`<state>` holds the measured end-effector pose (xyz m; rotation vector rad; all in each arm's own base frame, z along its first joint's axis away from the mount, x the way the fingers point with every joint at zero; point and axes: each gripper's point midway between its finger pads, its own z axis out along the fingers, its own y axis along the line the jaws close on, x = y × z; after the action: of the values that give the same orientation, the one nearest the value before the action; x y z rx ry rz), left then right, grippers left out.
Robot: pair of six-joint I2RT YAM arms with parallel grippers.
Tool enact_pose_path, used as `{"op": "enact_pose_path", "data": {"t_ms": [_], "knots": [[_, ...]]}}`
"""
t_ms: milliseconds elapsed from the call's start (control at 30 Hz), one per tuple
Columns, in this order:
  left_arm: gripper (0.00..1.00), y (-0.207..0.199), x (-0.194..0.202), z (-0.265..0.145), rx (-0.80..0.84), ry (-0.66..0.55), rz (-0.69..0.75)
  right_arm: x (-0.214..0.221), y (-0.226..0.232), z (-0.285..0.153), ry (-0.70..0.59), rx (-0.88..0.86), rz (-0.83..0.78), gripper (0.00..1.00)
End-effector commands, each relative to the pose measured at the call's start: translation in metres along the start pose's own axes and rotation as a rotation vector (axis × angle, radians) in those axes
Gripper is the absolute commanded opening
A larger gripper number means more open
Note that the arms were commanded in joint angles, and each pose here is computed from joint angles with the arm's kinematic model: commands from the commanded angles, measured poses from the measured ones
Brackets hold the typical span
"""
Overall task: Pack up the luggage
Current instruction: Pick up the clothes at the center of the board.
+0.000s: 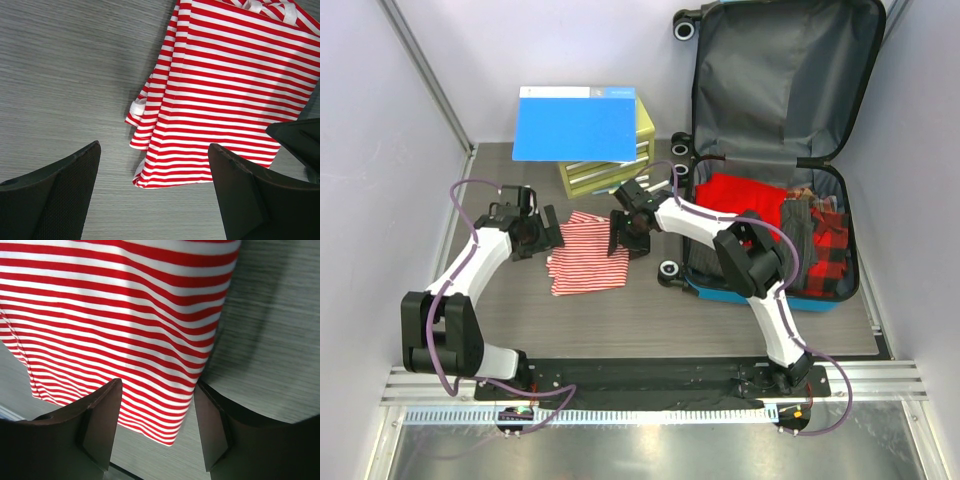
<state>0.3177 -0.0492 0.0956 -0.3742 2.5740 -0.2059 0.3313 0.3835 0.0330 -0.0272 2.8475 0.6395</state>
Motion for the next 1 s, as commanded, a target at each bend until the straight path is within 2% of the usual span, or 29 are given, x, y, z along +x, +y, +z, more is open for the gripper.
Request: {"op": "enact_pose_path", "data": {"t_ms": [0, 167, 267, 300, 367, 400, 467, 667, 833, 967], "knots": [[0.89, -0.004, -0.01, -0.002, 0.027, -0.04, 0.011, -0.006, 0.01, 0.008, -0.031, -0.003, -0.024, 0.63], [0.89, -0.001, -0.009, -0.003, 0.022, -0.045, 0.011, -0.006, 0.002, 0.016, -0.024, 0.036, -0.038, 0.51], [0.89, 0.001, -0.007, -0.003, 0.016, -0.041, 0.01, -0.003, 0.0, 0.021, 0.002, 0.043, -0.048, 0.33], [0.89, 0.002, -0.005, -0.003, 0.015, -0.039, 0.009, -0.003, -0.001, 0.022, 0.007, 0.048, -0.05, 0.23], [0.89, 0.002, -0.006, -0.004, 0.015, -0.042, 0.01, -0.003, 0.0, 0.022, 0.008, 0.046, -0.051, 0.14], [0.89, 0.003, -0.005, -0.004, 0.015, -0.042, 0.01, -0.003, 0.0, 0.022, 0.012, 0.048, -0.055, 0.07], [0.89, 0.003, -0.007, -0.004, 0.012, -0.046, 0.009, -0.006, 0.002, 0.019, 0.001, 0.048, -0.061, 0.01], [0.89, 0.004, -0.009, -0.004, 0.01, -0.047, 0.011, -0.015, 0.001, -0.004, -0.014, 0.098, -0.107, 0.01], [0.89, 0.005, -0.008, 0.0, 0.007, -0.038, 0.008, -0.037, -0.006, -0.045, -0.058, 0.17, -0.171, 0.01], [0.89, 0.004, -0.01, 0.001, 0.009, -0.039, 0.005, -0.049, -0.03, -0.07, -0.043, 0.273, -0.163, 0.01]]}}
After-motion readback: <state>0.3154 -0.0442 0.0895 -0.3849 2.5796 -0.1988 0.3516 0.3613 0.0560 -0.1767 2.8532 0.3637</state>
